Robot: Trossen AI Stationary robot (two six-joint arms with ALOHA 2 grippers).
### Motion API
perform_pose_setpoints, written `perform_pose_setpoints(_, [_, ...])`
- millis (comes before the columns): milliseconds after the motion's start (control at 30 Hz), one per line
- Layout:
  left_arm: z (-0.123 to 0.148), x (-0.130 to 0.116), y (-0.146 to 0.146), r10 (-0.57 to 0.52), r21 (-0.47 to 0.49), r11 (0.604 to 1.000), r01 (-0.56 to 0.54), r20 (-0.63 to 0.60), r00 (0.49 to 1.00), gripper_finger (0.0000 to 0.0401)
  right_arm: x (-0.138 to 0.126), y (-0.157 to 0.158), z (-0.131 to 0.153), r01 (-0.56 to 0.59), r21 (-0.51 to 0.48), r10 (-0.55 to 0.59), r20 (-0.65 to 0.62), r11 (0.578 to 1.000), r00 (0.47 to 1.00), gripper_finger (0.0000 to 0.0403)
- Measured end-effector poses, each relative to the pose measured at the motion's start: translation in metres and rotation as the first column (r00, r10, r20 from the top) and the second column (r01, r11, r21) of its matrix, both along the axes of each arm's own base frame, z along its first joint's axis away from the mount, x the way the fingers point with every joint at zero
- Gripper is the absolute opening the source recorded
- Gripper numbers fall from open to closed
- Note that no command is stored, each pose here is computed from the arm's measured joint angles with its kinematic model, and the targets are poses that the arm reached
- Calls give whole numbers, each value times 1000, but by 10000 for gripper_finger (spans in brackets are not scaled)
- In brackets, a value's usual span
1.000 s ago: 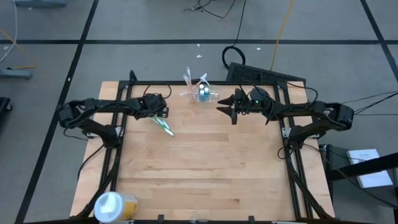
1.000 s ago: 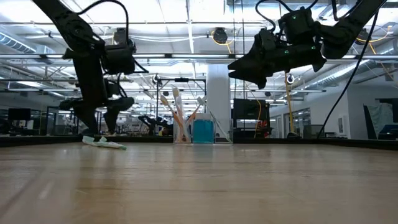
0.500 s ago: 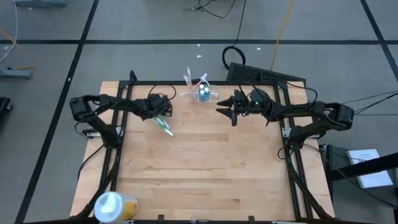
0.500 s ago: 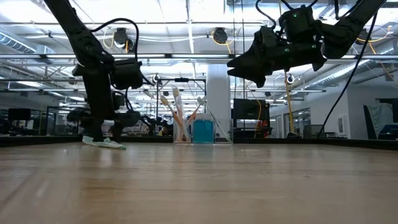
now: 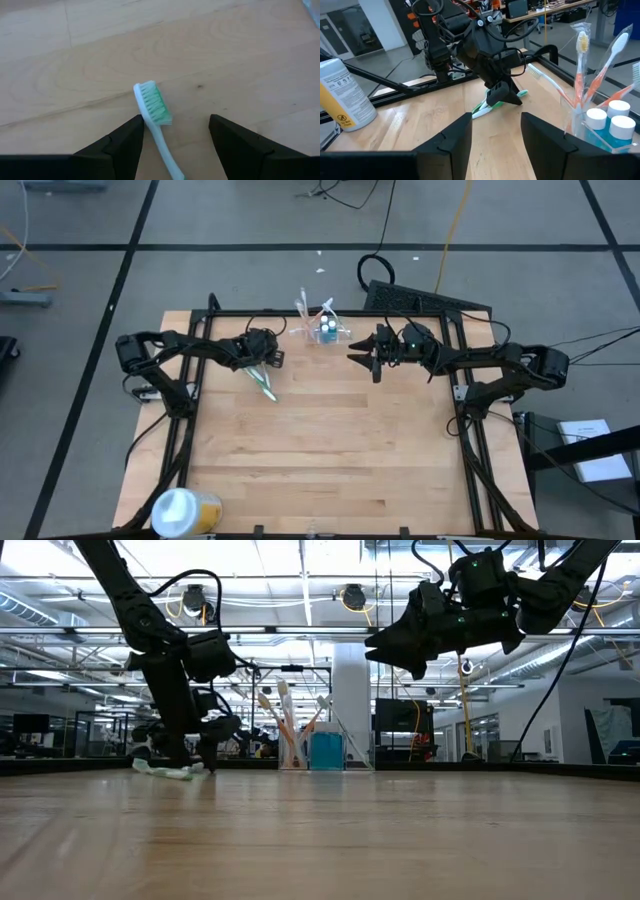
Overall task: Pick & Place toothbrushing station
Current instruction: Put the green toothbrush into the transparent organizer
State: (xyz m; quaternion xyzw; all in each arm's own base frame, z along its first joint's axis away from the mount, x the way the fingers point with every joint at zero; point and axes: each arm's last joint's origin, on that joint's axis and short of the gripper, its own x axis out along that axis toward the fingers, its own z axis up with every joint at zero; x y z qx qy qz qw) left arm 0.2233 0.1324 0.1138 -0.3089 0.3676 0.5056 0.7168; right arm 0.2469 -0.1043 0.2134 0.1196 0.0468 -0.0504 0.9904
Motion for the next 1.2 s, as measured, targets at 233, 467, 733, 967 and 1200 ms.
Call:
perform_pose_setpoints(233, [0, 0, -1, -8, -16, 1000, 8, 4, 1000, 161, 0, 0, 0, 2, 0, -2, 0, 1000, 1000, 160])
perform_pose_setpoints(467, [0, 1, -1, -34, -35, 999, 35, 10, 999, 62, 0, 0, 0, 2, 0, -2, 0, 1000, 1000, 160])
perform_pose_setpoints(733, [1, 3, 0, -85, -13, 996, 85, 13, 996, 14, 0, 0, 0, 3, 0, -3, -1, 1000, 1000, 160])
perform_pose_setpoints(967, [13, 11, -1, -211, 46, 977, 207, 107, 972, 7, 0, 0, 0, 3, 2, -3, -4, 1000, 1000, 160])
perform_pose_setpoints(1200, [57, 25, -13, -402, 281, 900, 332, 248, 881, 7, 0, 0, -2, 3, 7, -3, -15, 1000, 1000, 160])
